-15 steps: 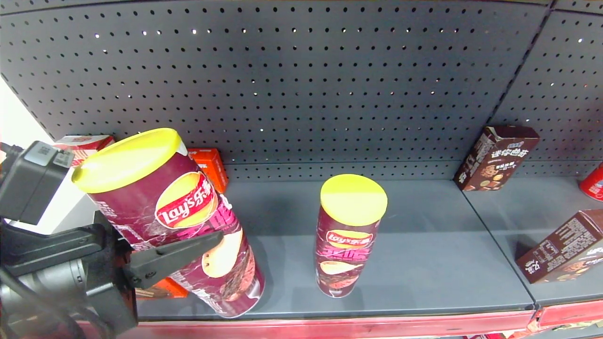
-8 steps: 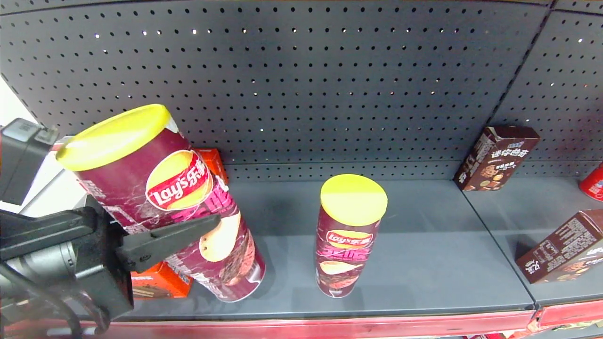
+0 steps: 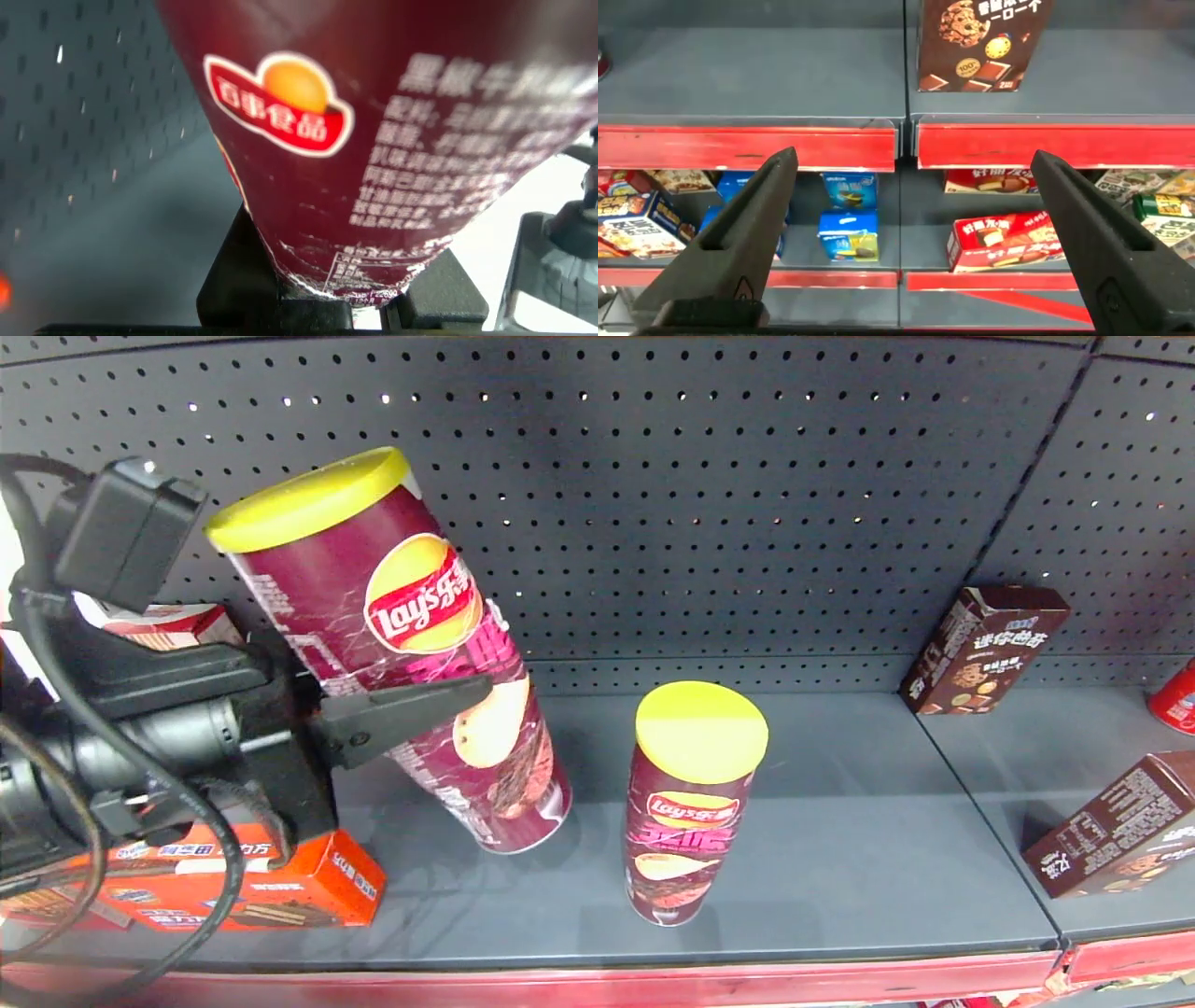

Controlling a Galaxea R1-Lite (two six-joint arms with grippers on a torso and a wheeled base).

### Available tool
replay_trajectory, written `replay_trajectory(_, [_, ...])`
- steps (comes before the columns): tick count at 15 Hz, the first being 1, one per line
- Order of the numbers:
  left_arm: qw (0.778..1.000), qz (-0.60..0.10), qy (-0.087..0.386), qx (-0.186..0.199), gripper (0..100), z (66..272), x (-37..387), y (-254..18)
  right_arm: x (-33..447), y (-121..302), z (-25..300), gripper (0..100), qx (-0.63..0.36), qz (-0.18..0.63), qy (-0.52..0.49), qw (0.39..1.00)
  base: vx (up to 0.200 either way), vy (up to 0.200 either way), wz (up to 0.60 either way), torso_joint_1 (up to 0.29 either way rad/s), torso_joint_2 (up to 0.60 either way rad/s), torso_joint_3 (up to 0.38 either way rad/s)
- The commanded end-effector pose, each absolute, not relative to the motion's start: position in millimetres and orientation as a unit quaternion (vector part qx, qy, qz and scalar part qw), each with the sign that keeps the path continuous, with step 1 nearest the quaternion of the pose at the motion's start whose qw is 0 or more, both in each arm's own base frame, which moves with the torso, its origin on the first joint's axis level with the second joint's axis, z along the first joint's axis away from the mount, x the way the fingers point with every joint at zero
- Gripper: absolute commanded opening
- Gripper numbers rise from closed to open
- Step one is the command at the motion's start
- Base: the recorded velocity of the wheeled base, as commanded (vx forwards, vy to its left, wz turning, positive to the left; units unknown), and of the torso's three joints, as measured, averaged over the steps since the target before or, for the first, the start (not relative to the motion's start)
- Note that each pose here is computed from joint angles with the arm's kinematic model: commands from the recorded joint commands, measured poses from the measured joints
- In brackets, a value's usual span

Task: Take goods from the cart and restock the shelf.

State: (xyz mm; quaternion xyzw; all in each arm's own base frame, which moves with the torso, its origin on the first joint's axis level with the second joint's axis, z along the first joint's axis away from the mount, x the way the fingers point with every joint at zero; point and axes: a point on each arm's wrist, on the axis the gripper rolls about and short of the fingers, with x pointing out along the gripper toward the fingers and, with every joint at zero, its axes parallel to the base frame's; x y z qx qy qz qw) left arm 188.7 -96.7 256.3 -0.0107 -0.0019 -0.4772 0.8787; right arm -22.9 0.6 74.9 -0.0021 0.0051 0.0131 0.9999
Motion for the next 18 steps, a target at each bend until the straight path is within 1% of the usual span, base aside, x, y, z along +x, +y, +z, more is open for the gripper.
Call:
replay_trajectory(1, [0.875, -0.484, 0.006, 0.0, 0, 256, 221, -110, -23, 1, 75, 100, -0.002, 0.014, 0.006, 1.0, 0.0, 0.0, 0.0, 0.0, 0.0, 0.0])
replay_trajectory(4, [0.876, -0.481, 0.023, 0.021, 0, 257, 244, -118, -23, 1, 75, 100, -0.002, 0.013, 0.005, 1.0, 0.0, 0.0, 0.0, 0.0, 0.0, 0.0])
replay_trajectory(5, [0.875, -0.482, 0.039, 0.023, 0, 259, 250, -121, -23, 1, 75, 100, -0.002, 0.013, 0.005, 1.0, 0.0, 0.0, 0.0, 0.0, 0.0, 0.0])
replay_trajectory(8, [0.87, -0.485, 0.07, 0.054, 0, 248, 272, -131, -23, 1, 75, 100, -0.002, 0.013, 0.006, 1.0, 0.0, 0.0, 0.0, 0.0, 0.0, 0.0])
replay_trajectory(10, [0.871, -0.483, 0.07, 0.06, 0, 246, 285, -137, -23, 1, 75, 100, -0.002, 0.013, 0.006, 1.0, 0.0, 0.0, 0.0, 0.0, 0.0, 0.0])
replay_trajectory(11, [0.868, -0.487, 0.072, 0.061, 0, 241, 294, -140, -23, 1, 75, 100, -0.002, 0.013, 0.006, 1.0, 0.0, 0.0, 0.0, 0.0, 0.0, 0.0])
replay_trajectory(13, [0.867, -0.488, 0.065, 0.075, 0, 238, 306, -146, -23, 1, 75, 100, -0.002, 0.014, 0.006, 1.0, 0.0, 0.0, 0.0, 0.0, 0.0, 0.0])
replay_trajectory(16, [0.866, -0.488, 0.047, 0.1, 0, 230, 342, -160, -23, 1, 75, 100, -0.002, 0.013, 0.006, 1.0, 0.0, 0.0, 0.0, 0.0, 0.0, 0.0])
replay_trajectory(18, [0.865, -0.488, 0.042, 0.107, 0, 226, 352, -164, -23, 1, 75, 100, -0.002, 0.013, 0.005, 1.0, 0.0, 0.0, 0.0, 0.0, 0.0, 0.0])
